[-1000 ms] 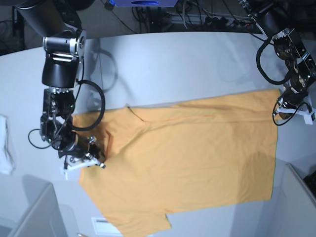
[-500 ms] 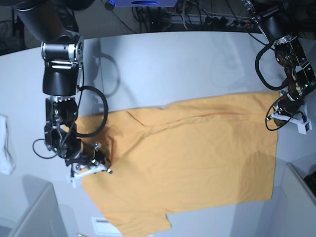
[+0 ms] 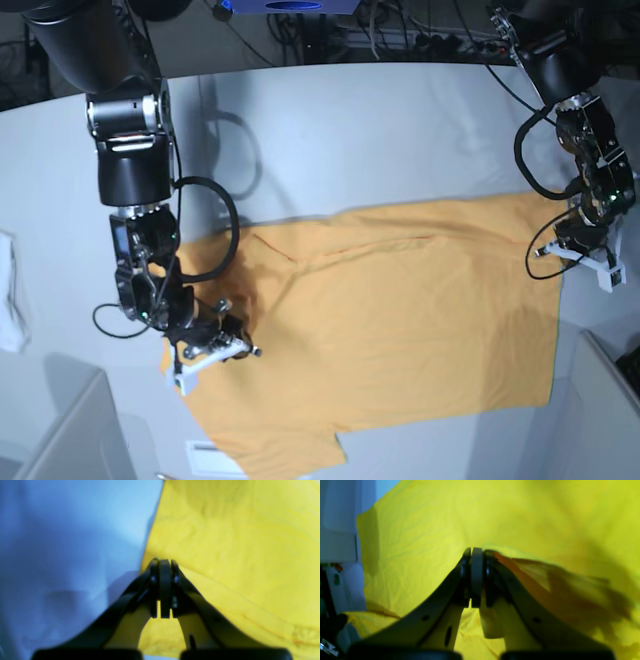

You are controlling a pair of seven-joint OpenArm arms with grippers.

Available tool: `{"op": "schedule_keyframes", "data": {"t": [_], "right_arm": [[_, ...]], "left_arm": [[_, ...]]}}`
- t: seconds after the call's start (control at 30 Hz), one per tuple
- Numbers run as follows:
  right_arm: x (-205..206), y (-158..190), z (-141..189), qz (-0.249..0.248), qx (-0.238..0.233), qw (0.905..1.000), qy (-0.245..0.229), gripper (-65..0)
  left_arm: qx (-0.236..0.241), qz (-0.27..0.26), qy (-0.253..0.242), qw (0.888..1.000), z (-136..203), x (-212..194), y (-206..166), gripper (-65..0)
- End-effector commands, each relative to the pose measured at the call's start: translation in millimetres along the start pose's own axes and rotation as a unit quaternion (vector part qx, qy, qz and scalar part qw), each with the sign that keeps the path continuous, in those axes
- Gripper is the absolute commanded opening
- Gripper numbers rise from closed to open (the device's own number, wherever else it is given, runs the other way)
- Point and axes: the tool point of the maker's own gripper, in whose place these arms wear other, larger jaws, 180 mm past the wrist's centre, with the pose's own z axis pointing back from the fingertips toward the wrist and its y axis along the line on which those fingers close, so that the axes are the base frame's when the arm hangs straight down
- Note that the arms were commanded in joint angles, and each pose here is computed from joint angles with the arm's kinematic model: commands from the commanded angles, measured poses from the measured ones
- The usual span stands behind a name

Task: Fold the T-shirt properly
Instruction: 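Pull the right gripper back toward the shoulder and open it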

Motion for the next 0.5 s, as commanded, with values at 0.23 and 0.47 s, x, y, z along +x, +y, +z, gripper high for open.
{"op": "schedule_keyframes", "data": {"t": [0.23, 0.47], "right_arm": [[23.1, -4.3, 0.7, -0.001, -0.005, 0.9998, -0.021, -65.0], [28.4, -13.4, 5.1, 0.001, -0.015, 0.9996, -0.025, -65.0]], "left_arm": [[-0.011, 0.001, -0.013, 1.0, -6.1, 13.9, -7.9, -65.0], [-0.013, 0.002, -0.013, 1.0, -7.3, 15.9, -8.8, -65.0]]}}
